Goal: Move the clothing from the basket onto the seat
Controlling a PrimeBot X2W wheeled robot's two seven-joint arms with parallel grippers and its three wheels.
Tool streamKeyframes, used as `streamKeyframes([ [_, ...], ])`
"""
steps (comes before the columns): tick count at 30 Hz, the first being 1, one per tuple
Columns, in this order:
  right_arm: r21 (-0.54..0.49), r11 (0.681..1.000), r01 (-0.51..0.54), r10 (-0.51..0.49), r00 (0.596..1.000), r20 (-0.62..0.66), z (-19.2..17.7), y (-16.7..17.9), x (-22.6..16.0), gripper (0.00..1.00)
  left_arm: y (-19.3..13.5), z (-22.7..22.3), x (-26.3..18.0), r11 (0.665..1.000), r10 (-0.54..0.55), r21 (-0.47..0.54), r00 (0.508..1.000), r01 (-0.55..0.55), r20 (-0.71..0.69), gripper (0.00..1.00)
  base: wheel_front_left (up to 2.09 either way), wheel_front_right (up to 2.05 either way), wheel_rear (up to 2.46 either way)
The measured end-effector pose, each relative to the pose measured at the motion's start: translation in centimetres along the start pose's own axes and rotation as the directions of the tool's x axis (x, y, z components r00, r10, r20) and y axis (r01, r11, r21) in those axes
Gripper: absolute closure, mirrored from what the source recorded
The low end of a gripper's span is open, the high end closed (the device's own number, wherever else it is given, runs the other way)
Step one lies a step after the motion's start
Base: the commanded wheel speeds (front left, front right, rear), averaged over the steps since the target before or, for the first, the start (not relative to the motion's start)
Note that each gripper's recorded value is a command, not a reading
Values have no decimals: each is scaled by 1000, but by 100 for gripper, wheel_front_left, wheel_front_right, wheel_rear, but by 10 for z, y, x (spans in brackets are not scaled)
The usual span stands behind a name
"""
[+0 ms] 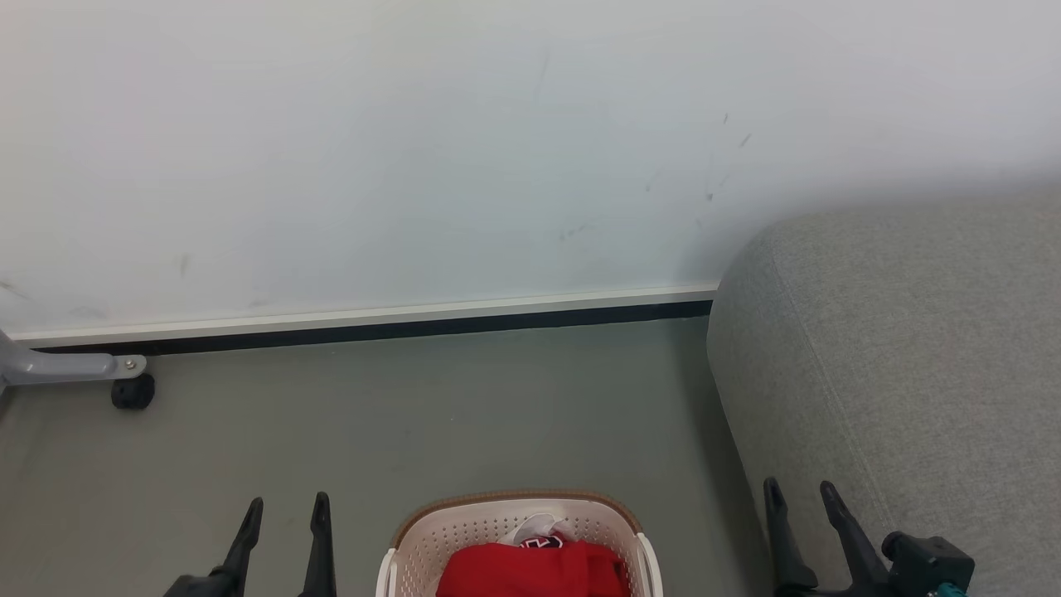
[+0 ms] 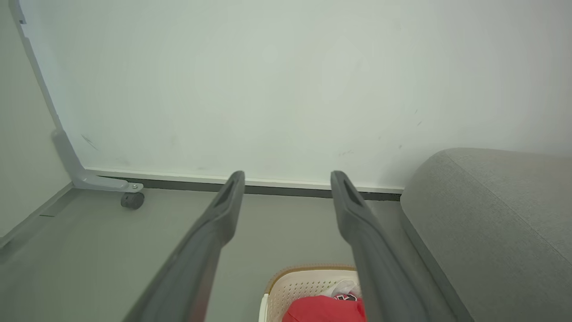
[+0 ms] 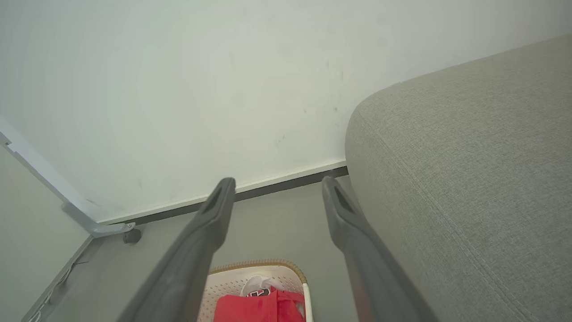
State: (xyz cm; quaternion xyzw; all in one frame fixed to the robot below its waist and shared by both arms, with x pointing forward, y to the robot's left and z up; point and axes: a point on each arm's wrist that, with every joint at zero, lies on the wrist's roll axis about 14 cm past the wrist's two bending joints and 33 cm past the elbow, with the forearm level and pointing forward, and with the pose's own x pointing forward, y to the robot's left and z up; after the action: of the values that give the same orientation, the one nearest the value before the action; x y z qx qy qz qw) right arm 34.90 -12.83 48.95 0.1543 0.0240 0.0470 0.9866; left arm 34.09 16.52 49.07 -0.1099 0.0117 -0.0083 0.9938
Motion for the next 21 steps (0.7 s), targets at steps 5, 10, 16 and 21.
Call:
streamKeyframes([
  [5,-60,998,-22,23,1000,12,0,6,-1,0,-3,-1,-2,999,-15,47,1000,15,9,0,0,0,0],
  [10,-124,991,-42,46,999,27,1,11,-2,0,-6,-4,-6,995,-31,97,999,29,12,0,0,0,0],
  [16,-199,978,-66,75,997,37,0,18,-5,0,-11,-2,-7,984,-53,171,998,47,31,0,0,0,0],
  [21,-232,969,-80,92,995,41,0,21,-6,0,-14,-1,-7,977,-69,205,997,60,37,0,0,0,0],
])
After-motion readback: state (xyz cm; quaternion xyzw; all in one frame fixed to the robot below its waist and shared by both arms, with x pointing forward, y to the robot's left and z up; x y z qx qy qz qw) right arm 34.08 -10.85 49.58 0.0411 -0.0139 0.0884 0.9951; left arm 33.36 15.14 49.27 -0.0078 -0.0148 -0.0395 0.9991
